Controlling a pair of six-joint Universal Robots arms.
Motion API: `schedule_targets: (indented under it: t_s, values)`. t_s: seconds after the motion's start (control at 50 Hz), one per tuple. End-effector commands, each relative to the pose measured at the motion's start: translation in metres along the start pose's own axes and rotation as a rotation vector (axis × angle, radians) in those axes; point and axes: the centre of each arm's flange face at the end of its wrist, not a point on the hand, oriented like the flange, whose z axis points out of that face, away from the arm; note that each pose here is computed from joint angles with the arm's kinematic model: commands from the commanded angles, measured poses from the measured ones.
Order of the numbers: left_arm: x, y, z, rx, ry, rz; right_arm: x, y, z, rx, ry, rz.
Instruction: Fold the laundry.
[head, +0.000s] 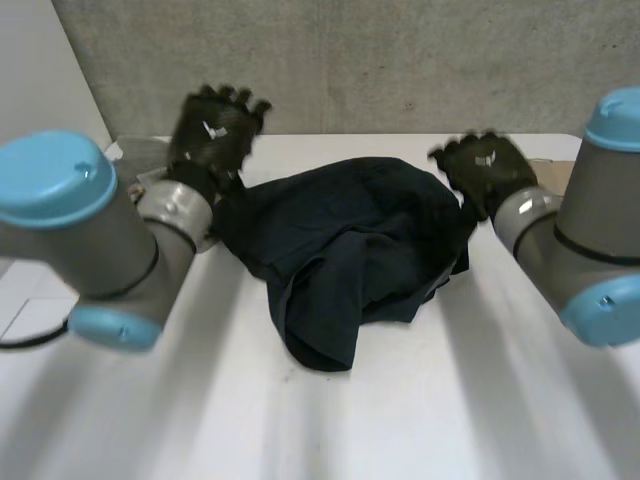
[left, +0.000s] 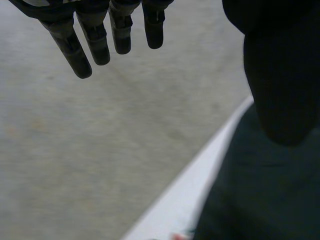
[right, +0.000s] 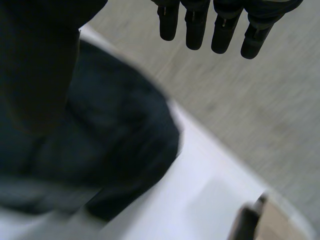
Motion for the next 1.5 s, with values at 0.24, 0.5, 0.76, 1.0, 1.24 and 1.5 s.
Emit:
schedule_targets:
  t_s: [0.24, 0.5, 0.76, 1.0, 1.24, 1.5]
  values:
    - [0.092, 0.032, -0.061, -0.275, 0.264, -0.361, -0.049, 0.089, -0.022, -0.203, -0.084, 0.246]
    - [0.111, 0.070, -0.028, -0.324, 0.163, -0.305, -0.060, 0.088, 0.000, -0.045, -0.068, 0.195]
    - [0.041, 0.022, -0.035, -0.224, 0.021, -0.295, -0.002, 0.070, 0.009, -0.028, 0.065, -0.141]
    - [0.032, 0.020, -0.040, -0.208, 0.099, -0.116, 0.029, 0.047, 0.022, 0.040, 0.146, -0.324]
    - [0.045, 0.032, -0.044, -0.246, 0.149, -0.032, 0.020, 0.062, 0.019, -0.004, 0.101, -0.302]
    - [0.028, 0.002, -0.084, -0.222, 0.122, -0.080, 0.037, 0.037, -0.037, -0.164, 0.047, -0.168]
